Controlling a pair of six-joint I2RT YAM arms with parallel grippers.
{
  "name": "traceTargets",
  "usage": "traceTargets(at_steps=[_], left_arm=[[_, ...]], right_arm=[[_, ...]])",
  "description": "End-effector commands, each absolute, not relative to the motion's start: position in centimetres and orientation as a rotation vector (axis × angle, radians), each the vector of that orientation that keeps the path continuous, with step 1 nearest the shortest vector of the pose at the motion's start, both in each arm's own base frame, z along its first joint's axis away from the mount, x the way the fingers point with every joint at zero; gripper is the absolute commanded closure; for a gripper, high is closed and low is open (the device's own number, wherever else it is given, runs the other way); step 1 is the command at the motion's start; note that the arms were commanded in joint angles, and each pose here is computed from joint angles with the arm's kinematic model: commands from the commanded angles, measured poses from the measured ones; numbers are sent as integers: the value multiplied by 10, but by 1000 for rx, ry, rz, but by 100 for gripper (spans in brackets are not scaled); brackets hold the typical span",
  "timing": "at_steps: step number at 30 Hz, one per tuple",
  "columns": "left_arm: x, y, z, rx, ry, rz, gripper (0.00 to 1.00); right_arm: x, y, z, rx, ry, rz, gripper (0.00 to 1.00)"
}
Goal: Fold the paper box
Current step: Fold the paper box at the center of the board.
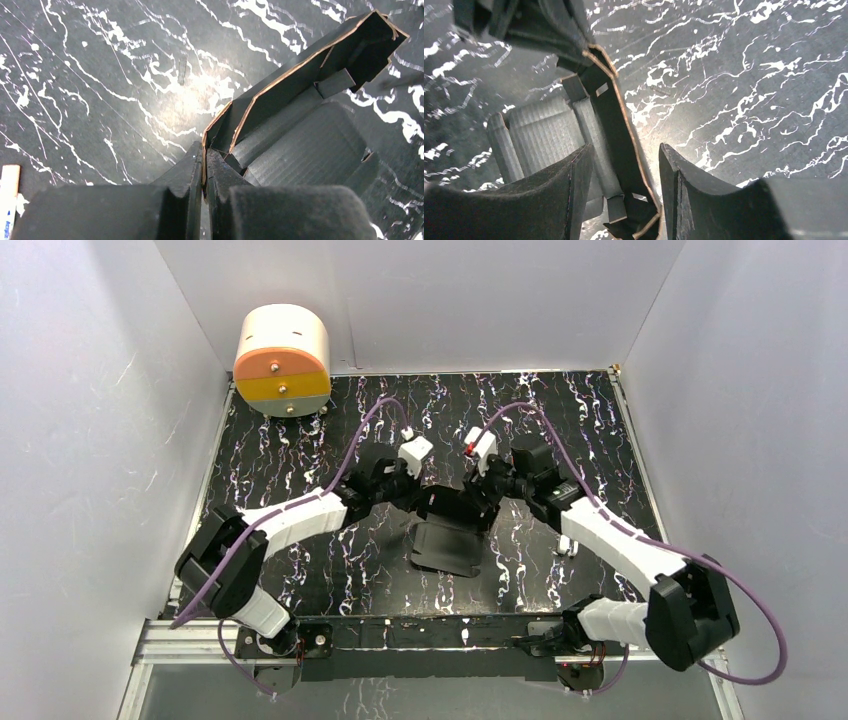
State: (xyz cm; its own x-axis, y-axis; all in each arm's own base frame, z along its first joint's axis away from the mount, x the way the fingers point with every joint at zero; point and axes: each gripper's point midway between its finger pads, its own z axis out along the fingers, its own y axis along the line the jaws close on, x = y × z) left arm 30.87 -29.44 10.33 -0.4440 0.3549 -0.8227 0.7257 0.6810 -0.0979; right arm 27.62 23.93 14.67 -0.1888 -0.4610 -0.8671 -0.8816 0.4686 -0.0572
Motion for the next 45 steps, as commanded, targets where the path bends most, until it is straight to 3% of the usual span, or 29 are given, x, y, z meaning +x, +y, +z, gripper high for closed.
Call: traceTargets(at_steps=[1, 9, 30, 37, 45], left_arm=[[299, -292, 124, 947, 1895, -577, 100], [285, -295, 129, 1014, 1764, -629, 100], [284, -301, 108, 1016, 1678, -664, 100], [285, -298, 91, 1013, 1703, -646, 100], [287, -296, 87, 1006, 1710, -631, 100]], right_arm=[[273, 247, 199, -963, 1763, 696, 41], [287, 252, 181, -743, 1963, 817, 50], [248, 261, 103, -761, 2164, 1036, 59], [248, 260, 126, -741, 2095, 1024, 57], [251, 240, 155, -733, 2015, 800, 54]])
